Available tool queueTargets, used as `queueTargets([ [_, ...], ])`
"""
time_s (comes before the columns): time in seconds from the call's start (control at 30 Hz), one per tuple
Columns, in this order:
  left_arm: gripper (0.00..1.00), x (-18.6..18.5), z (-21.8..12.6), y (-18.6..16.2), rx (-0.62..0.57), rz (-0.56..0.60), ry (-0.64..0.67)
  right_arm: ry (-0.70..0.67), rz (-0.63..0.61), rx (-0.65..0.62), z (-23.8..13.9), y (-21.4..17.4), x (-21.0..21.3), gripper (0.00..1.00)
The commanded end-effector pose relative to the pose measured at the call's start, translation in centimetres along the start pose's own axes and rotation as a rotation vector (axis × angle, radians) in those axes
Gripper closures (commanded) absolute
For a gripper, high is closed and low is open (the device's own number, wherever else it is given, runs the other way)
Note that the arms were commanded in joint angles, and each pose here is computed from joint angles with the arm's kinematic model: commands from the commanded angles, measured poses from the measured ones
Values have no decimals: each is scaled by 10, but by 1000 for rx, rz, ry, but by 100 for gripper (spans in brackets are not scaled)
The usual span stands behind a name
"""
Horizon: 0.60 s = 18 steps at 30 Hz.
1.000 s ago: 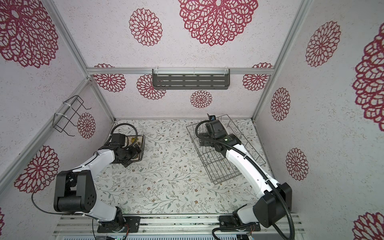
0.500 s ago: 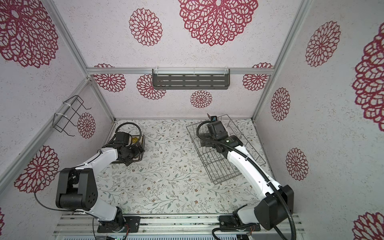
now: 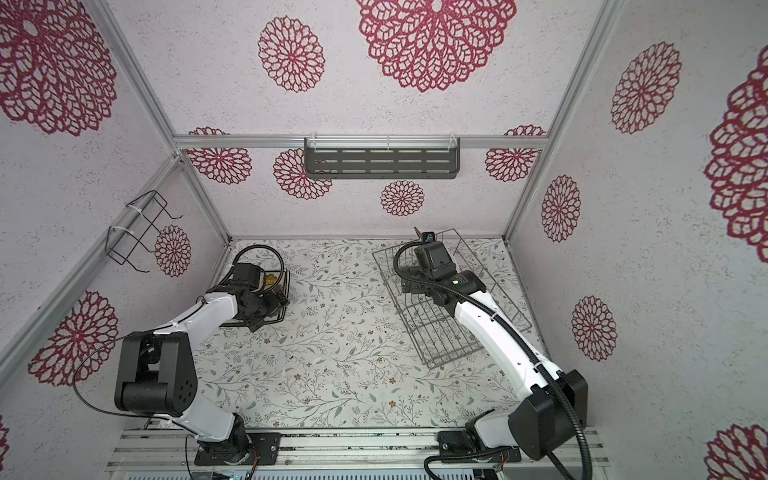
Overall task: Unload the plates from the dish rack
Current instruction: 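Move the right gripper over the dish rack toward the dark plate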
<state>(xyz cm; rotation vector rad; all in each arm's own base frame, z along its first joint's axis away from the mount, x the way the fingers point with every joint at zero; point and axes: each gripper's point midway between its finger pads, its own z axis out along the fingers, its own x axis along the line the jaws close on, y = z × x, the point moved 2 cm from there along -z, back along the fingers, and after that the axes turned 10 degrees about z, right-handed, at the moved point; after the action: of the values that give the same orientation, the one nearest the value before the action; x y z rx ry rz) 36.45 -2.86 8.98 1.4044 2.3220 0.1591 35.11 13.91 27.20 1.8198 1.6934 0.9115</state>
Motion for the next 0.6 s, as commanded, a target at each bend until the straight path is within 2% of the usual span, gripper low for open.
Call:
queueTargets([
  [0.0,3,-8,1,4,3,19,-18,3,34,-41,-15,7,-6,1],
  [0.43,3,-22,-23,2,-46,64,-13,4,27,-40,-15,6,-8,1],
  [0.57,3,-39,-46,5,-148,187,-38,-9,-27,-35,-16,9,-11,3],
])
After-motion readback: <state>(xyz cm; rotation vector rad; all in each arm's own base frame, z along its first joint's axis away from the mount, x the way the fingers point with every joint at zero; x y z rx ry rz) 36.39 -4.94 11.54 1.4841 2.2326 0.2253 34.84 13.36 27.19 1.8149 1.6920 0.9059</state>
